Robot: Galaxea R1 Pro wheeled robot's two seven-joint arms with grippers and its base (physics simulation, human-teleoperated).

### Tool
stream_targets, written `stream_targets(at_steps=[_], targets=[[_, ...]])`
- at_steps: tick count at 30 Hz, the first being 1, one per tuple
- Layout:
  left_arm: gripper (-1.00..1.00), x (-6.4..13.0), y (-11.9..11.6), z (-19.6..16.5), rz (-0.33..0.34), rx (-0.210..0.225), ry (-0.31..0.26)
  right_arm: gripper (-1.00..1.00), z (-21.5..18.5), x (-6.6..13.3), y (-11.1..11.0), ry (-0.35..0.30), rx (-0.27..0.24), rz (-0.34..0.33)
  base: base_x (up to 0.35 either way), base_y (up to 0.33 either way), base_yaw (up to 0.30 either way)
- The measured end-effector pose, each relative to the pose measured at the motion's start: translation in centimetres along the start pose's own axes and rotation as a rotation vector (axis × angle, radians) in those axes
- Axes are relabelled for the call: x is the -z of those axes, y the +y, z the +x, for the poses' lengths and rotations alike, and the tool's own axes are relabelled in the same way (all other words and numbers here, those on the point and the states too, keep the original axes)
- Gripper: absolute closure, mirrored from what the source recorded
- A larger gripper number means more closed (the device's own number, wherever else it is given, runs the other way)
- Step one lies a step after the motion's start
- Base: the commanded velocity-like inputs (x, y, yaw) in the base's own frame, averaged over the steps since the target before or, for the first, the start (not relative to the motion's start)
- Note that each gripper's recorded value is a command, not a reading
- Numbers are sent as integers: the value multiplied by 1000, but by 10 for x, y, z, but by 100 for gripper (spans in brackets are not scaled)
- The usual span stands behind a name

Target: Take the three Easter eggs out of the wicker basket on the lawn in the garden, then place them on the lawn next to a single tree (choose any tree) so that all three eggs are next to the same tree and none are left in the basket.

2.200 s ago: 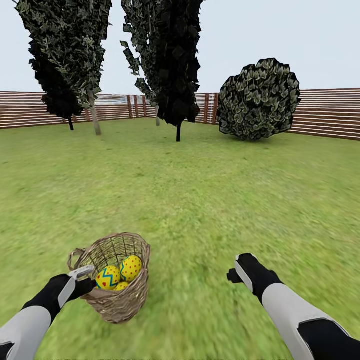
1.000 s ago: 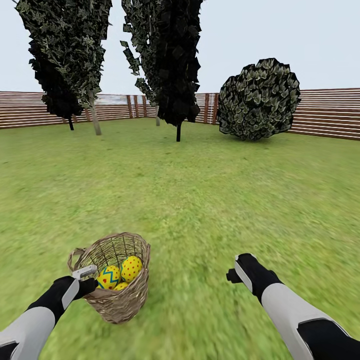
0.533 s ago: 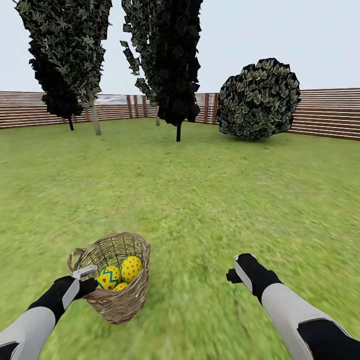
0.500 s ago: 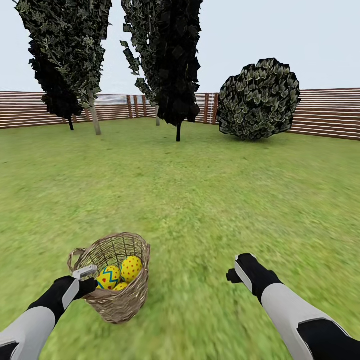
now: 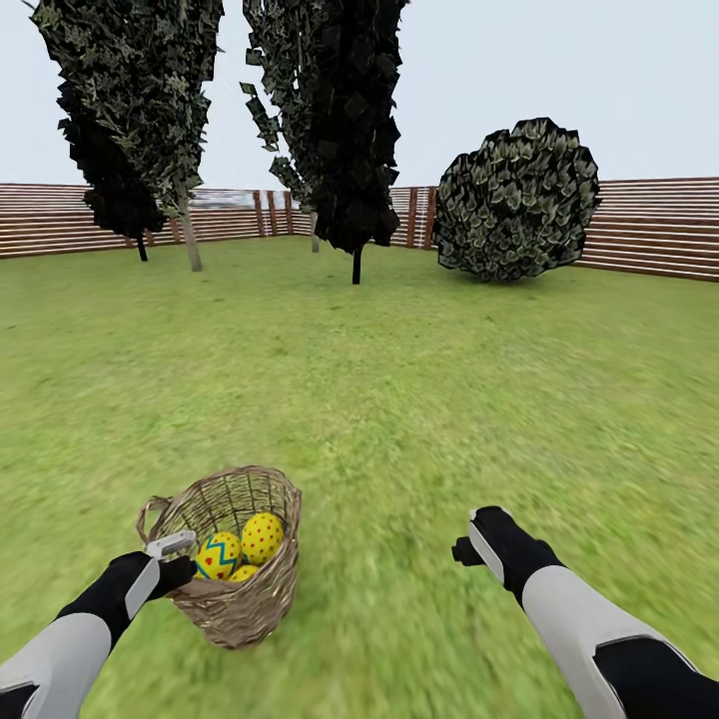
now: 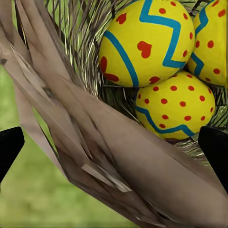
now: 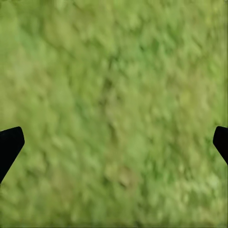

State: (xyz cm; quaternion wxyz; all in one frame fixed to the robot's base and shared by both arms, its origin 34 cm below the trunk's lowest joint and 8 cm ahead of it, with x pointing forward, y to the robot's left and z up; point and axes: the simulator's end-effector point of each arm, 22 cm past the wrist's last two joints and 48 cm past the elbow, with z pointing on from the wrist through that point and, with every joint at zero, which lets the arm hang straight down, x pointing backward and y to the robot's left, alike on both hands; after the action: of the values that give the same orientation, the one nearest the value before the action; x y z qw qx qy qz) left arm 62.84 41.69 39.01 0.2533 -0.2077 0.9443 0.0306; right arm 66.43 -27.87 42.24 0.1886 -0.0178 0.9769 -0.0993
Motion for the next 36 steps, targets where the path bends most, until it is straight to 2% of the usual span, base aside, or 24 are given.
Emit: stream_targets(at_steps=[4,6,28,32,36], targets=[[100,6,-13,-1,15,6,7,-100,-6,7,-2,-1,0,0,0,0,0],[100,9,-13,-4,11,-4,9,-100,-8,11,-3,-2,0,0,0,0,0],[100,46,-19,-34,12,1,13,-100,-35,51,-5,-1,2,-9,0,0,0],[100,52,-20,-40,11,1,13,-100,-29,54,-3,22,13,-8,0,0,0],[100,59,-21,-45,11,0,13,-100,-33,59,-5,15,22,-4,0,0,0]])
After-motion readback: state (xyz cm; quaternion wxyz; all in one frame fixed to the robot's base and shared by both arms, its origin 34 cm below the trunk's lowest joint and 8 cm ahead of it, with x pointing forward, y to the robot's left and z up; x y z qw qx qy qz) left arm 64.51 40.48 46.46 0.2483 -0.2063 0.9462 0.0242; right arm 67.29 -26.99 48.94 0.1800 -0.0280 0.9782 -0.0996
